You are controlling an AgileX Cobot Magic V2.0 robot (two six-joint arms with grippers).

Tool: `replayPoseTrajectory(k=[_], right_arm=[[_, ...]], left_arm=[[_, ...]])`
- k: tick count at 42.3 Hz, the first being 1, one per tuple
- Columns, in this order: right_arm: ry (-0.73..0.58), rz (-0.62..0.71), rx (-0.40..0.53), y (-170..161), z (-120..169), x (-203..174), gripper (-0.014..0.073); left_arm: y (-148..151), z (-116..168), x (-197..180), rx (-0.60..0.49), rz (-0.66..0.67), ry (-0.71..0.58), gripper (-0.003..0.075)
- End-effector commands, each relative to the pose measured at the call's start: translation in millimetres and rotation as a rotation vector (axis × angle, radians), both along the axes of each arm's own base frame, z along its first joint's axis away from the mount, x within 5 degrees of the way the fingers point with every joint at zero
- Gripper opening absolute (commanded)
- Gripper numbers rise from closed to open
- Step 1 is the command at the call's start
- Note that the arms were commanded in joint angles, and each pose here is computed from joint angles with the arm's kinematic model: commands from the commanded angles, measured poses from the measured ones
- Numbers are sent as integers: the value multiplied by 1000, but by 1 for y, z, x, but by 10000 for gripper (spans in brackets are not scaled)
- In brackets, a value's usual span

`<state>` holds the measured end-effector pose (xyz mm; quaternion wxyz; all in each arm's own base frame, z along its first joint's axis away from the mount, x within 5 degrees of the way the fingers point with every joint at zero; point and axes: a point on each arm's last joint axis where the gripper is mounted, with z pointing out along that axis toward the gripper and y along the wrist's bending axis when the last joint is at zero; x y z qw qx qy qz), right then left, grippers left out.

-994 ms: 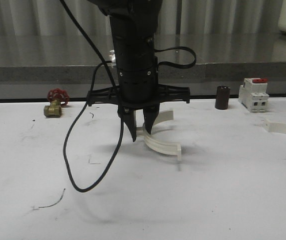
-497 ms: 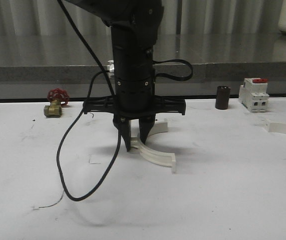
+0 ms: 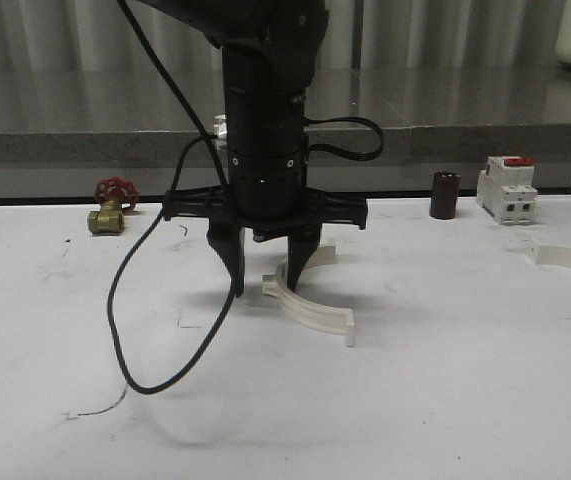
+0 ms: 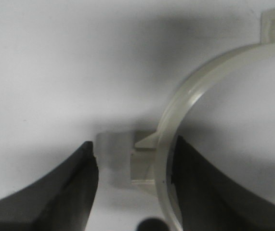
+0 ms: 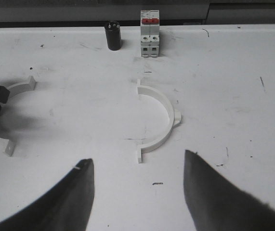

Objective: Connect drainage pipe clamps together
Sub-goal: 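Lower the clamp onto the table and open the left gripper, then raise the left gripper away from the placed clamp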

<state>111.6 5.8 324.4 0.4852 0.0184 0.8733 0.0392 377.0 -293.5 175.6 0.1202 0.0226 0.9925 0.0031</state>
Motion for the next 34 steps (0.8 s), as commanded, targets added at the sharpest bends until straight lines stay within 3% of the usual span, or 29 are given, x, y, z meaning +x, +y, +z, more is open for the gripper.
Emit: replayPoseTrajectory(k=[1, 9, 16, 21, 27, 34], right_arm=[[-85, -9, -10, -1, 14, 4, 444], [-85, -9, -10, -1, 14, 4, 444], [-85, -9, -10, -1, 14, 4, 444], [-85, -9, -10, -1, 14, 4, 444], [-85, -9, -10, -1, 14, 4, 444], [-85, -9, -10, -1, 14, 4, 444]], left_arm=[[0, 63, -3, -32, -100, -112, 358], [11, 137, -17, -74, -289, -282, 358], [42, 197, -35, -66, -453, -391, 358], [69, 233, -55, -155, -550, -446, 358], [99, 259, -88, -191, -583, -556, 358], [127, 262, -131, -205, -611, -633, 358]])
